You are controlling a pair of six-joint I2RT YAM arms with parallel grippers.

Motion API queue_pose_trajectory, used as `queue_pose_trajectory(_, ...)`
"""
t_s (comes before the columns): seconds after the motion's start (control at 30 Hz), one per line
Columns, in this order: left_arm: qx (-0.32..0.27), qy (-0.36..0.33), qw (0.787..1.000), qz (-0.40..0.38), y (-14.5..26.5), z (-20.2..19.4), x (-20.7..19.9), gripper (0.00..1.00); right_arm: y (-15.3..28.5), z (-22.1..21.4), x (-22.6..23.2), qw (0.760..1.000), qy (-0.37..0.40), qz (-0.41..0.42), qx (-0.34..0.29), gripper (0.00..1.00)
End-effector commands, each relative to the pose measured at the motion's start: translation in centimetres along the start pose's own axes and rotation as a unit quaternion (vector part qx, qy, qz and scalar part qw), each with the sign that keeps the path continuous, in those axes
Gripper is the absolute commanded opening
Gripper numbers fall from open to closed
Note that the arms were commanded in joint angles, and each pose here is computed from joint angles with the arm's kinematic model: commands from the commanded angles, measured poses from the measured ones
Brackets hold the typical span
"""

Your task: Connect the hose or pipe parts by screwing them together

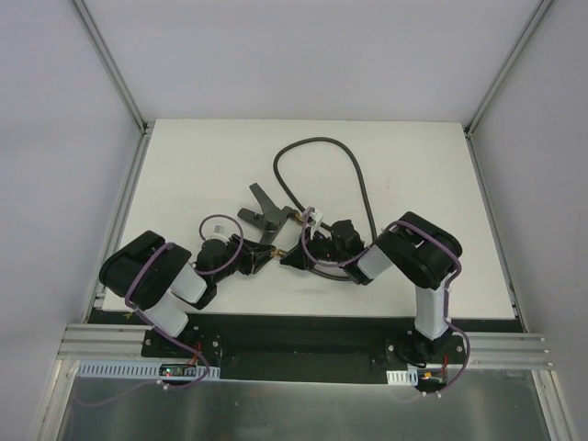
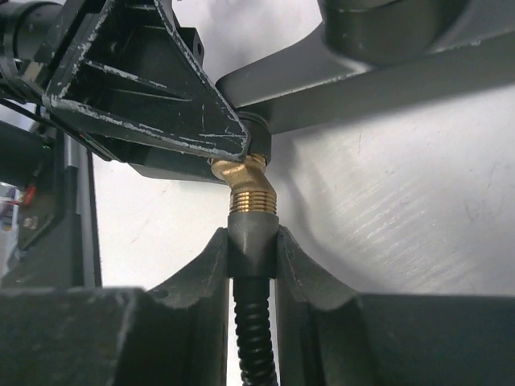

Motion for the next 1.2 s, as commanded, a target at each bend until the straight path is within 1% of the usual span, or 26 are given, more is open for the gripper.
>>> queue_pose_trajectory(0.0, 0.023, -0.04, 0.992, -0.121, 0.7, -0.9, -3.7, 0.0, 0.2, 3.8, 1.5, 0.995, 0.015, 0.037, -0.091, 0.3)
queue_pose_trajectory(0.07, 0.022, -0.039, 0.992, -0.12, 0.7, -0.8, -3.8, 0.0, 0.9, 3.1, 1.0, 0.997, 0.016, 0.002, -0.078, 0.44)
queue_pose_trajectory(0.1, 0.021, -0.038, 0.992, -0.118, 0.6, -0.8, -3.7, 0.0, 1.4, 3.6, 1.3, 0.996, 0.039, -0.005, -0.084, 0.56)
queue_pose_trajectory(0.17, 0.018, -0.036, 0.992, -0.12, 0.6, -0.7, -3.9, 0.0, 2.2, 2.9, 1.0, 0.996, 0.047, -0.034, -0.065, 0.69)
queue_pose_trajectory(0.2, 0.02, -0.036, 0.992, -0.118, 0.5, -0.7, -3.9, 0.0, 2.7, 3.4, 1.4, 0.995, 0.059, -0.041, -0.069, 0.84)
queue_pose_trajectory(0.27, 0.02, -0.036, 0.992, -0.118, 0.4, -0.7, -4.1, 0.0, 3.6, 2.6, 0.9, 0.991, 0.093, -0.081, -0.051, 0.93)
queue_pose_trajectory(0.3, 0.022, -0.035, 0.993, -0.115, 0.4, -0.7, -4.1, 0.0, 4.0, 3.0, 1.9, 0.987, 0.123, -0.088, -0.058, 0.96)
queue_pose_trajectory(0.33, 0.023, -0.036, 0.992, -0.115, 0.3, -0.7, -4.2, 0.0, 4.3, 3.1, 1.9, 0.978, 0.173, -0.107, -0.051, 0.96)
queue_pose_trajectory(0.37, 0.023, -0.037, 0.992, -0.116, 0.4, -0.7, -4.4, 0.0, 4.8, 2.5, 1.2, 0.967, 0.196, -0.163, -0.028, 0.96)
queue_pose_trajectory(0.4, 0.023, -0.039, 0.992, -0.117, 0.2, -0.7, -4.6, 0.0, 4.5, 2.7, 2.9, 0.957, 0.239, -0.165, -0.025, 0.96)
queue_pose_trajectory(0.43, 0.024, -0.039, 0.993, -0.109, 0.2, -0.7, -4.4, 0.0, 4.9, 2.8, 2.8, 0.938, 0.271, -0.214, -0.024, 0.95)
queue_pose_trajectory(0.47, 0.023, -0.041, 0.993, -0.112, 0.3, -0.7, -4.6, 0.0, 5.0, 2.7, 3.0, 0.915, 0.333, -0.226, -0.005, 0.95)
queue_pose_trajectory(0.53, 0.023, -0.042, 0.993, -0.109, 0.2, -0.6, -4.7, 0.0, 4.6, 2.3, 4.6, 0.893, 0.388, -0.227, 0.002, 0.93)
queue_pose_trajectory(0.57, 0.023, -0.041, 0.993, -0.11, 0.2, -0.6, -4.9, 0.0, 4.7, 2.4, 4.5, 0.875, 0.416, -0.247, 0.006, 0.92)
queue_pose_trajectory(0.63, 0.025, -0.043, 0.993, -0.111, 0.1, -0.6, -5.0, 0.0, 4.2, 1.8, 5.4, 0.858, 0.451, -0.245, 0.017, 0.88)
queue_pose_trajectory(0.67, 0.025, -0.042, 0.992, -0.114, 0.2, -0.6, -5.1, 0.0, 4.2, 2.0, 5.5, 0.846, 0.462, -0.265, 0.011, 0.86)
queue_pose_trajectory(0.7, 0.025, -0.042, 0.992, -0.114, 0.2, -0.6, -5.2, 0.0, 3.8, 1.5, 5.6, 0.832, 0.485, -0.27, 0.023, 0.81)
queue_pose_trajectory(0.77, 0.027, -0.042, 0.992, -0.112, 0.3, -0.7, -5.2, 0.0, 3.2, 1.6, 5.6, 0.81, 0.505, -0.298, 0.024, 0.76)
queue_pose_trajectory(0.8, 0.026, -0.042, 0.993, -0.112, 0.3, -0.7, -5.2, 0.0, 2.9, 1.5, 6.0, 0.797, 0.524, -0.299, 0.026, 0.71)
queue_pose_trajectory(0.83, 0.026, -0.043, 0.993, -0.11, 0.3, -0.7, -5.2, 0.0, 2.6, 1.9, 6.2, 0.789, 0.53, -0.312, 0.016, 0.69)
queue_pose_trajectory(0.87, 0.026, -0.044, 0.993, -0.108, 0.4, -0.7, -5.2, 0.0, 2.3, 1.7, 6.0, 0.782, 0.537, -0.315, 0.021, 0.64)
queue_pose_trajectory(0.93, 0.025, -0.047, 0.993, -0.108, 0.4, -0.6, -5.4, 0.0, 1.9, 1.7, 6.3, 0.774, 0.546, -0.321, 0.018, 0.62)
queue_pose_trajectory(1.03, 0.025, -0.05, 0.993, -0.107, 0.5, -0.7, -5.6, 0.0, 1.3, 1.6, 6.3, 0.777, 0.544, -0.316, 0.014, 0.6)
queue_pose_trajectory(1.07, 0.025, -0.051, 0.993, -0.108, 0.6, -0.7, -5.6, 0.0, 1.1, 1.6, 6.3, 0.779, 0.542, -0.315, 0.013, 0.56)
queue_pose_trajectory(1.13, 0.024, -0.052, 0.993, -0.106, 0.6, -0.7, -5.6, 0.0, 0.8, 1.6, 6.5, 0.784, 0.537, -0.312, 0.01, 0.44)
queue_pose_trajectory(1.17, 0.025, -0.052, 0.993, -0.106, 0.7, -0.7, -5.6, 0.0, 0.7, 1.6, 6.5, 0.787, 0.535, -0.309, 0.011, 0.3)
Point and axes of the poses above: each gripper's point midway between its finger pads, its own y axis back along the fingers, its own x axis along the line the jaws close on, z = x × y, the point moved 8 cm from there along y, back along the fingers, and after that the axes turned 7 degrees about -y, right-handed, at the moved point
